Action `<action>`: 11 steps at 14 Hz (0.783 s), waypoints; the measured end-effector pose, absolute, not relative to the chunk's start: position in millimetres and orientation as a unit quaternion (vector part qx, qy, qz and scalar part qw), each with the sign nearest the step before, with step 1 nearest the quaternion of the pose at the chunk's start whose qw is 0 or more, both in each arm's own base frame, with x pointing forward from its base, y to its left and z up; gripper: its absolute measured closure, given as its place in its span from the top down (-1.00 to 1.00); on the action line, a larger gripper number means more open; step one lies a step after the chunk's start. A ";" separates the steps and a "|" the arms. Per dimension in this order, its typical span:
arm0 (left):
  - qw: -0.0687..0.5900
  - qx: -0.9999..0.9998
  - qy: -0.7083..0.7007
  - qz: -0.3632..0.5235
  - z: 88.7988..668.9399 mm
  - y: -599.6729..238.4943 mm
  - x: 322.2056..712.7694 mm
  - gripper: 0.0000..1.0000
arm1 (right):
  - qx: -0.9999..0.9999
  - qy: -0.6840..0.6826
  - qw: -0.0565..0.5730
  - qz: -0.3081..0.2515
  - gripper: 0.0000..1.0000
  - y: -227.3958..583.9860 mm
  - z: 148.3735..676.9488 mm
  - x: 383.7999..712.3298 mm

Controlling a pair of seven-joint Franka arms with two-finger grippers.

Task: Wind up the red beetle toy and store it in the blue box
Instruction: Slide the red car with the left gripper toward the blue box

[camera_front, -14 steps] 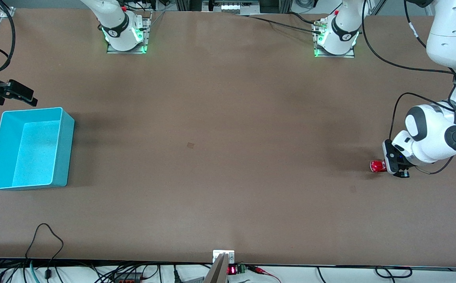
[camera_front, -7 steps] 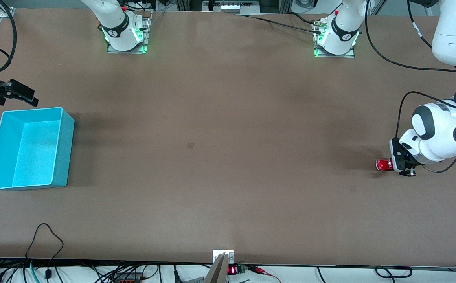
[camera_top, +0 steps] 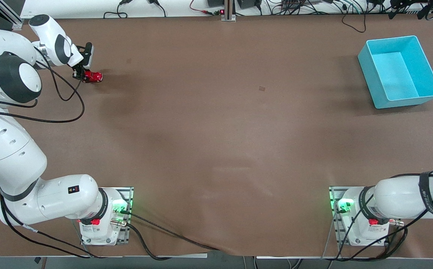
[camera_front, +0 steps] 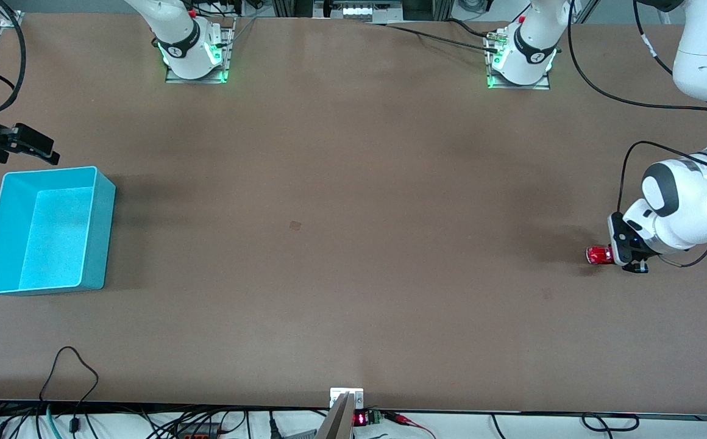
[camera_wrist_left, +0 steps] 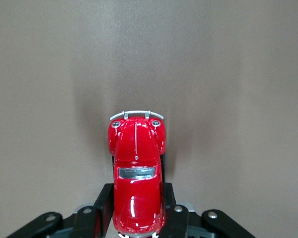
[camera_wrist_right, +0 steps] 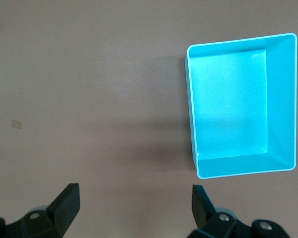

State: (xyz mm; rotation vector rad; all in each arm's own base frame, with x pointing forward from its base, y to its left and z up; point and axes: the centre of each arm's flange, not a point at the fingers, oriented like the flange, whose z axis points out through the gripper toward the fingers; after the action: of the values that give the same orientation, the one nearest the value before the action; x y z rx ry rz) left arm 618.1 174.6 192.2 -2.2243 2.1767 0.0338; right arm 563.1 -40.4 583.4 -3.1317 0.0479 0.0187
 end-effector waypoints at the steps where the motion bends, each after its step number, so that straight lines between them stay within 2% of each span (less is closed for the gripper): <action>1: 0.016 -0.715 0.699 0.010 192.2 177.2 617.7 -0.13 | -1.000 0.015 0.005 0.006 1.00 -40.4 583.4 563.1; 10: 0.022 -0.711 0.702 0.007 192.2 192.7 614.6 -0.13 | -1.000 0.015 0.004 0.006 1.00 -40.4 583.2 563.2; 11: 0.022 -0.711 0.702 0.007 191.7 193.4 614.4 -0.06 | -1.000 0.015 0.004 0.006 1.00 -40.4 583.2 563.2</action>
State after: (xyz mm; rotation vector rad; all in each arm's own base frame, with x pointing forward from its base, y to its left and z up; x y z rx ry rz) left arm 614.4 193.4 191.7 -2.2037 2.1761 0.0212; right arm 563.2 -40.4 583.2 -3.1323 0.0472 0.0194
